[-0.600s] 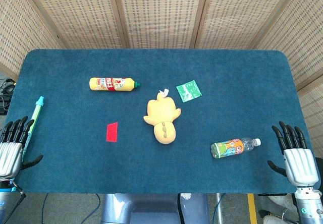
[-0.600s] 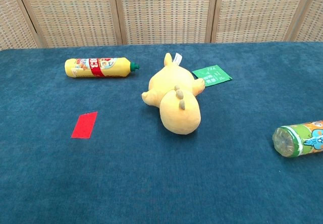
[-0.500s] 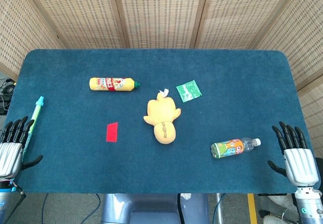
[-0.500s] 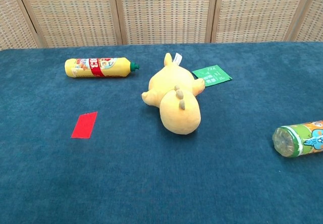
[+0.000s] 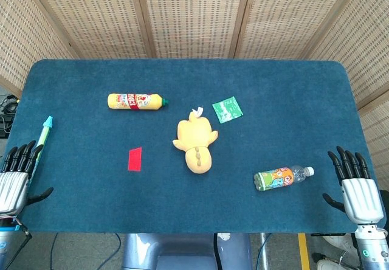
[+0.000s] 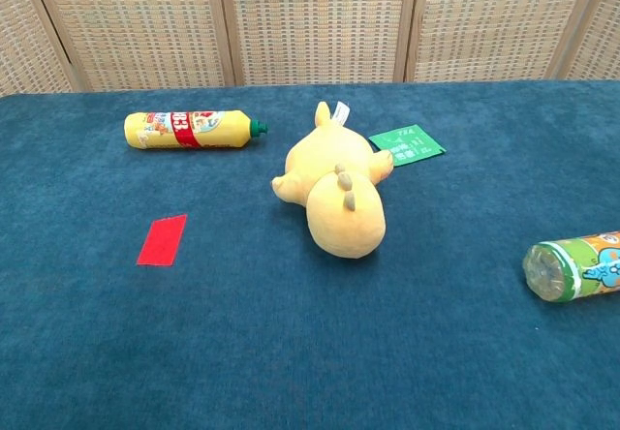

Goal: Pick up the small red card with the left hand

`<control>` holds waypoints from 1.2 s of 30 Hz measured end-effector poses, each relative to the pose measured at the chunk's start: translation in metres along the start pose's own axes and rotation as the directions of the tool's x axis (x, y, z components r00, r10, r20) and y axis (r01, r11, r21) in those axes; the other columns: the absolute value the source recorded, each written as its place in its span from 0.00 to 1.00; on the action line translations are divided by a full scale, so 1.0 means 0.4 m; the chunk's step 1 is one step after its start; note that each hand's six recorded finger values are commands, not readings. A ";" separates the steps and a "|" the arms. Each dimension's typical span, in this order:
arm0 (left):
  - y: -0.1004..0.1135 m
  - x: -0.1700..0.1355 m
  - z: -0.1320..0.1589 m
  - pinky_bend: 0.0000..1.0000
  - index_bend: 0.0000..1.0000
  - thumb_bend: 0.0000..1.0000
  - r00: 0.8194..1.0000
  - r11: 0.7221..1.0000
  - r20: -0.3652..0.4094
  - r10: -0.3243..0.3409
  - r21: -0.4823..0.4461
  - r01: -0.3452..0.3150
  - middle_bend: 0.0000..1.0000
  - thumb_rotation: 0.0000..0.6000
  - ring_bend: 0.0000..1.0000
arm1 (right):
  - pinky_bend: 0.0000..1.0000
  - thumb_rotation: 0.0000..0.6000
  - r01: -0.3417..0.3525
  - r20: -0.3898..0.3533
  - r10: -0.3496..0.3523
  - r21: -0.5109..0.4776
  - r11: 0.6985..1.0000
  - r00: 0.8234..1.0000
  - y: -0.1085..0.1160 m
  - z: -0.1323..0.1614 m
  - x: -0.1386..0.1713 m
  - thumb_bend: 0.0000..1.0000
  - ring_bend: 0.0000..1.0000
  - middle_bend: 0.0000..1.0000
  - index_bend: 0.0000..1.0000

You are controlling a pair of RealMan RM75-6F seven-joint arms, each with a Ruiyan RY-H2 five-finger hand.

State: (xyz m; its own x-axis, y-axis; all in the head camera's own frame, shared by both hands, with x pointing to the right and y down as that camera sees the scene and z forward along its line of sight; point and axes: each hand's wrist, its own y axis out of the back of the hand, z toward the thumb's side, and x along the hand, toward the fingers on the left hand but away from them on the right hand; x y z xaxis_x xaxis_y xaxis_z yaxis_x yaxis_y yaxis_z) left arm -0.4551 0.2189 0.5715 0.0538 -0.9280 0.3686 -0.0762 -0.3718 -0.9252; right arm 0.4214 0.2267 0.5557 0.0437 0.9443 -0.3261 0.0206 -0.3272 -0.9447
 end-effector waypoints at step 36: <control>-0.149 0.177 0.228 0.00 0.00 0.31 0.983 0.992 0.130 -0.126 0.007 0.126 0.00 1.00 0.00 | 0.00 1.00 -0.035 -0.007 0.035 -0.021 0.999 0.999 -0.008 0.002 0.004 0.00 0.00 0.00 0.00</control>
State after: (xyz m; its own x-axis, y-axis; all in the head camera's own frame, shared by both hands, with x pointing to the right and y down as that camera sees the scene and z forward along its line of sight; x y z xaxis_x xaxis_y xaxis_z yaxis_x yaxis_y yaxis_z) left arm -0.3561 0.1774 0.6446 0.1916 -0.8630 0.4675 -0.0622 -0.4861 -0.8717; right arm 0.4206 0.2292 0.5581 0.0514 0.9320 -0.3589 0.0397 -0.3610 -0.9317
